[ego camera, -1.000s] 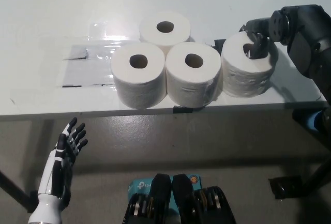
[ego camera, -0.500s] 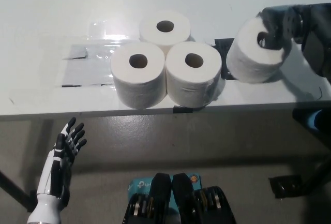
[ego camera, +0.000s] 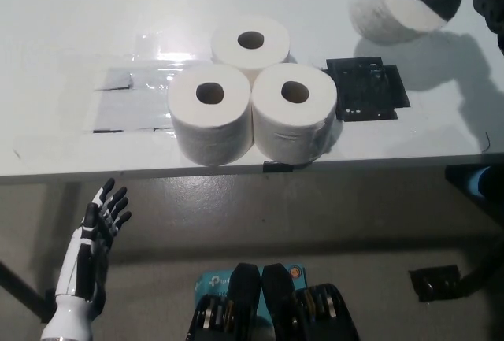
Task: A few rolls of toilet paper are kept infront of the robot and the robot uses its right hand to lift one of the rolls and and places it on top of the other rolls to stack it.
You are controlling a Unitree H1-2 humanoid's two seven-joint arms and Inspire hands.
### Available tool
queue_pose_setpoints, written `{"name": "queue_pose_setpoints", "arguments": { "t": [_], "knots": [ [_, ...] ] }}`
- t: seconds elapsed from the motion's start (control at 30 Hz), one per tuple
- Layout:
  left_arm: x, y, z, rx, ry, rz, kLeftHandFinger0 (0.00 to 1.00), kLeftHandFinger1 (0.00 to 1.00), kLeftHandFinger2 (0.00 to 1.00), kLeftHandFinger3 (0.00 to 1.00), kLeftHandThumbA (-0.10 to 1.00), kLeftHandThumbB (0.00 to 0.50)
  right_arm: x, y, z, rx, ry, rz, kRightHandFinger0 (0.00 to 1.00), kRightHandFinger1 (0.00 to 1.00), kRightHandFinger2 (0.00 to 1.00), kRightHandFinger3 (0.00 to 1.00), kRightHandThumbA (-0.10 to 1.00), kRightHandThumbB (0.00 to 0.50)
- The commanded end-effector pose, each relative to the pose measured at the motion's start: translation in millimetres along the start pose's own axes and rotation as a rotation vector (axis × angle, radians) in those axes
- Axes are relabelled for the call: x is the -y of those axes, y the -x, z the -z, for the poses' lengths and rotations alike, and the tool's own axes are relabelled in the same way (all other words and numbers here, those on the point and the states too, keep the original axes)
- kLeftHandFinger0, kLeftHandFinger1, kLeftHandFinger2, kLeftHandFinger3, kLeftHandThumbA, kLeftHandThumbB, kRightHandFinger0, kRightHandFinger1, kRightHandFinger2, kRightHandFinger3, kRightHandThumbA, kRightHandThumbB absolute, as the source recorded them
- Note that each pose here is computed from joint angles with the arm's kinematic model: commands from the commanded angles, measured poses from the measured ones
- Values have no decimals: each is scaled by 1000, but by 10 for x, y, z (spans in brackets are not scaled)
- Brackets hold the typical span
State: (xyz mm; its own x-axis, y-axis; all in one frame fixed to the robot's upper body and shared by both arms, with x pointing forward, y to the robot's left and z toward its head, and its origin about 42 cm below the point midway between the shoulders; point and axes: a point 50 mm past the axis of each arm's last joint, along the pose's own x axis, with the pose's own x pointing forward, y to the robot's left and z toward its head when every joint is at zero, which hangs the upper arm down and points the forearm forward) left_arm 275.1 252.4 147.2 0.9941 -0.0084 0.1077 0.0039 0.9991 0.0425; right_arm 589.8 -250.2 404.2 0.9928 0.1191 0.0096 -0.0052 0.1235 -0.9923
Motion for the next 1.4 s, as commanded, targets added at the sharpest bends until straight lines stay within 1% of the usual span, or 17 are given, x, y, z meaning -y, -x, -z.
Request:
{"name": "queue_pose_setpoints", "arguments": {
  "t": [0.0, 0.1, 0.17, 0.2, 0.23, 0.27, 0.33, 0.4, 0.47, 0.53, 0.63, 0.87, 1.0, 1.1, 1.3, 1.33, 1.37],
  "knots": [
    [-37, -12, -98, 51, -18, 16, 1000, 1000, 1000, 1000, 1000, 94, 431, 90, 40, 6, -18, 260, 16, 369, 614, 506, -73, 116],
    [-46, 3, -84, 51, -20, 18, 1000, 1000, 1000, 1000, 1000, 60, 403, 150, 35, 31, -39, 351, 0, 259, 497, 422, -44, 136],
    [-54, 11, -78, 50, -15, 17, 1000, 1000, 1000, 1000, 1000, 41, 421, 204, -48, 61, -59, 373, 0, 209, 469, 429, -38, 108],
    [-59, 13, -79, 51, -14, 15, 1000, 1000, 1000, 1000, 1000, 31, 426, 206, -68, 67, -61, 376, 0, 168, 442, 409, 63, 105],
    [-61, 15, -78, 49, -18, 12, 1000, 1000, 1000, 1000, 1000, 34, 453, 237, -129, 82, -66, 378, 0, 201, 460, 432, -4, 102],
    [-67, 16, -76, 46, -18, 9, 1000, 1000, 1000, 1000, 1000, 34, 483, 270, -203, 100, -76, 376, 0, 165, 434, 411, -15, 102],
    [-64, 19, -68, 45, -18, 12, 1000, 1000, 1000, 1000, 1000, 19, 517, 316, -307, 145, -107, 363, 0, 67, 334, 344, 22, 103],
    [-59, 25, -65, 47, -21, 14, 1000, 1000, 1000, 1000, 1000, 22, 565, 382, -466, 180, -122, 318, 0, 3, 259, 219, 67, 118],
    [-49, 19, -65, 48, -17, 14, 1000, 1000, 1000, 1000, 1000, 32, 595, 469, -629, 226, -128, 285, 0, 134, 451, 220, 57, 104],
    [-44, 22, -66, 47, -12, 15, 1000, 1000, 1000, 1000, 1000, 54, 600, 545, -768, 259, -116, 266, 0, 274, 605, 340, 41, 113],
    [-39, 21, -68, 45, -11, 18, 1000, 1000, 1000, 1000, 1000, 63, 615, 654, -969, 291, -100, 233, 0, 343, 658, 501, 54, 98],
    [-45, 14, -78, 46, -20, 21, 1000, 1000, 1000, 1000, 1000, 65, 636, 733, -1224, 330, -92, 168, 0, 323, 615, 494, 19, 101],
    [-44, 20, -83, 43, -29, 21, 1000, 1000, 1000, 1000, 1000, 69, 560, 726, -1331, 359, -72, 101, 0, 151, 411, 340, -9, 106],
    [-45, 3, -90, 52, -17, 22, 1000, 1000, 1000, 1000, 1000, 88, 440, 681, -1416, 384, -16, 49, 0, 228, 537, 352, -24, 112],
    [-42, 2, -85, 52, -22, 21, 1000, 1000, 1000, 1000, 1000, 112, 218, 553, -1507, 408, 68, -5, 0, 162, 443, 265, 18, 146],
    [-41, 4, -88, 50, -23, 20, 1000, 1000, 1000, 1000, 1000, 121, 182, 522, -1534, 410, 71, -18, 0, 110, 407, 233, -2, 135],
    [-40, -4, -98, 49, -23, 21, 1000, 1000, 1000, 1000, 1000, 123, 157, 494, -1552, 412, 73, -24, 0, 131, 451, 243, -19, 128]
  ]
}}
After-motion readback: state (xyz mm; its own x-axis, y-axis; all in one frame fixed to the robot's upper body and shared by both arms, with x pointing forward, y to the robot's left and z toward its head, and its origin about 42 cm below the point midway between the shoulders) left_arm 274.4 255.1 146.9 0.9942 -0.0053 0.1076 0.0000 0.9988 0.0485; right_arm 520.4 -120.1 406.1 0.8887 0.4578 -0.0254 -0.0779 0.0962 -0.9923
